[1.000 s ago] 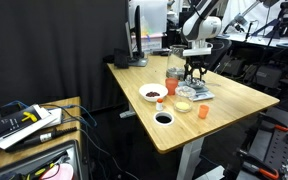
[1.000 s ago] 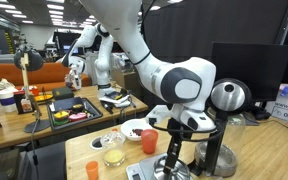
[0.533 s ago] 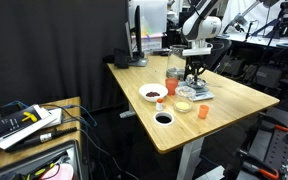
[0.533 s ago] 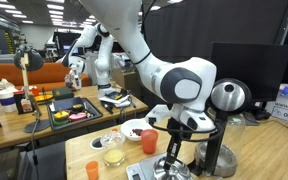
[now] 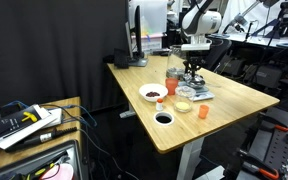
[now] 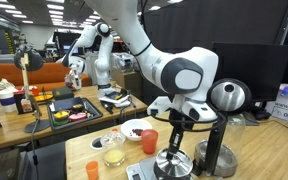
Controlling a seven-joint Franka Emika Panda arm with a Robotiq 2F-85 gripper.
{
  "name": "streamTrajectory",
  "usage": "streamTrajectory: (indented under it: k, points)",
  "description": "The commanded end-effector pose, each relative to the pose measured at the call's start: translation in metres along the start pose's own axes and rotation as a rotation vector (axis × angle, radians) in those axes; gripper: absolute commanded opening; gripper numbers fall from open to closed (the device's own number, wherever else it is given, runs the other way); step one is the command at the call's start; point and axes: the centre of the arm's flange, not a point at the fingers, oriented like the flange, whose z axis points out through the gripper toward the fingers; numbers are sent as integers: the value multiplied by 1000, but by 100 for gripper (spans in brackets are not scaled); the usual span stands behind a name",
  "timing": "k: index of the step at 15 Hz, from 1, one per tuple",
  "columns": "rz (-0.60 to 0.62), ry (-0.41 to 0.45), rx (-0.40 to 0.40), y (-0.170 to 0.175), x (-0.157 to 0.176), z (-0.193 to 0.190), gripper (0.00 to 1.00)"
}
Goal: Take the lid from the silver pot and put it on the table
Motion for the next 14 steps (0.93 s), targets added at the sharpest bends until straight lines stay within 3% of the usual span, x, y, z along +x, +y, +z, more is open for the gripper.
streamTrajectory:
  k: [1, 6, 14]
  points:
    - [-15, 22, 43, 11, -8, -26, 1]
    - [-58, 38, 8, 45, -42, -41, 1]
    - [-6, -27, -5, 106, -124, -2, 1]
